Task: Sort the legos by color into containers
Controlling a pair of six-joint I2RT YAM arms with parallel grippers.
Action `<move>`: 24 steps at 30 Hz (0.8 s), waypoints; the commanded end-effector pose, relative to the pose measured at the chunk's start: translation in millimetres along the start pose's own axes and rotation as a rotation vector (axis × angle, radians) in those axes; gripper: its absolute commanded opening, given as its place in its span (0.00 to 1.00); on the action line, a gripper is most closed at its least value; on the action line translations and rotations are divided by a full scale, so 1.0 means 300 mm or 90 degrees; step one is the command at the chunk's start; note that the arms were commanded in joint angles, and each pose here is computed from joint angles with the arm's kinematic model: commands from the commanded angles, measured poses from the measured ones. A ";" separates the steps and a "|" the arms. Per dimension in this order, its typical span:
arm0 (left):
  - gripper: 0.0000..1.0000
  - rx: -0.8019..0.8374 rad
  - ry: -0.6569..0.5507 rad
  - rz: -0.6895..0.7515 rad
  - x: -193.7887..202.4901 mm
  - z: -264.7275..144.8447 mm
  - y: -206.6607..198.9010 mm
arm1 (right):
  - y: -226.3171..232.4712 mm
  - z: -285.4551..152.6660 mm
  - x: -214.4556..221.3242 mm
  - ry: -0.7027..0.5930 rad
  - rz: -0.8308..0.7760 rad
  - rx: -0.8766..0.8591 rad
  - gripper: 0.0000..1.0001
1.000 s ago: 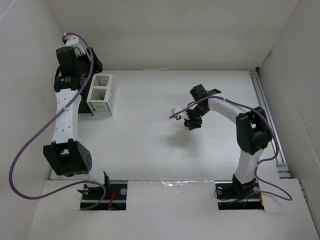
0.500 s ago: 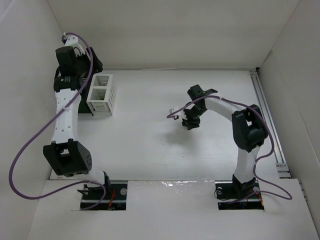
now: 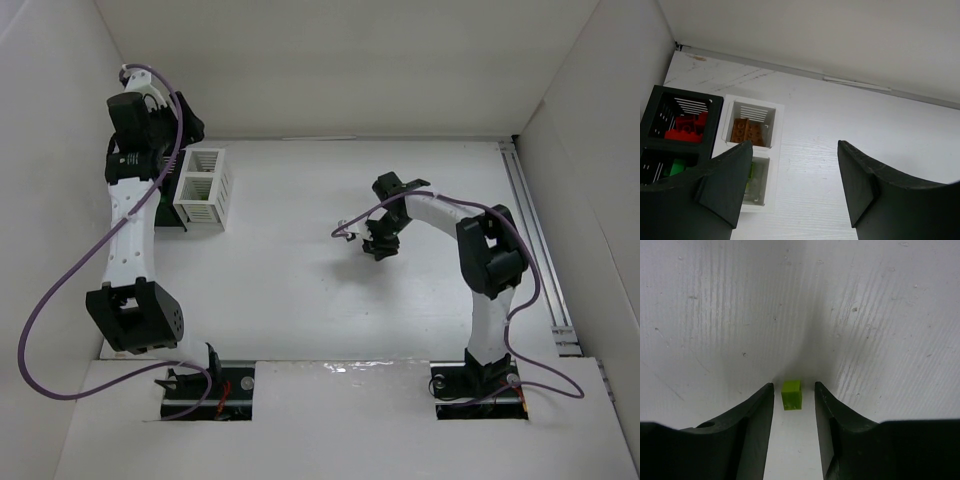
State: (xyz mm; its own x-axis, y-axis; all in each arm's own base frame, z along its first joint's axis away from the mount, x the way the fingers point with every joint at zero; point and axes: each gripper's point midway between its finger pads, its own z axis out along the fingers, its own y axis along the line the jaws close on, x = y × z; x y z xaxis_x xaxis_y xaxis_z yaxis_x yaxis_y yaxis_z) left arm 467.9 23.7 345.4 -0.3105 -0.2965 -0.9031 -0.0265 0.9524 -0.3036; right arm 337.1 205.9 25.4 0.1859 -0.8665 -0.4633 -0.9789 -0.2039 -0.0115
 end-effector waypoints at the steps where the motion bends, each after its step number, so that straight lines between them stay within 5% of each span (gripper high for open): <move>1: 0.65 0.022 -0.031 -0.005 -0.046 -0.012 -0.022 | -0.036 -0.017 -0.031 -0.006 -0.015 0.019 0.43; 6: 0.65 0.019 -0.023 -0.007 -0.005 0.011 -0.006 | -0.035 -0.002 -0.008 -0.003 -0.004 0.011 0.28; 11: 0.67 0.123 -0.106 0.034 -0.025 -0.072 -0.102 | -0.035 -0.019 -0.032 -0.018 -0.002 0.013 0.11; 18: 0.67 0.367 -0.028 0.043 0.135 -0.178 -0.239 | -0.111 -0.249 -0.279 -0.182 0.000 0.092 0.10; 24: 0.66 0.534 0.064 -0.116 0.265 -0.231 -0.346 | -0.163 -0.526 -0.560 -0.382 -0.066 0.222 0.10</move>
State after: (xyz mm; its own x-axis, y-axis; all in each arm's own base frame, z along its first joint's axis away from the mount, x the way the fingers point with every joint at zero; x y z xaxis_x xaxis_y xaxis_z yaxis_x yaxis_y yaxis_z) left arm 409.2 -62.6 310.3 -0.3844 -0.3738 -0.8441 0.4790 0.7009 -0.5285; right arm 366.3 259.7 150.4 0.1706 -0.6556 -0.7355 -0.9829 -0.0603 -0.1742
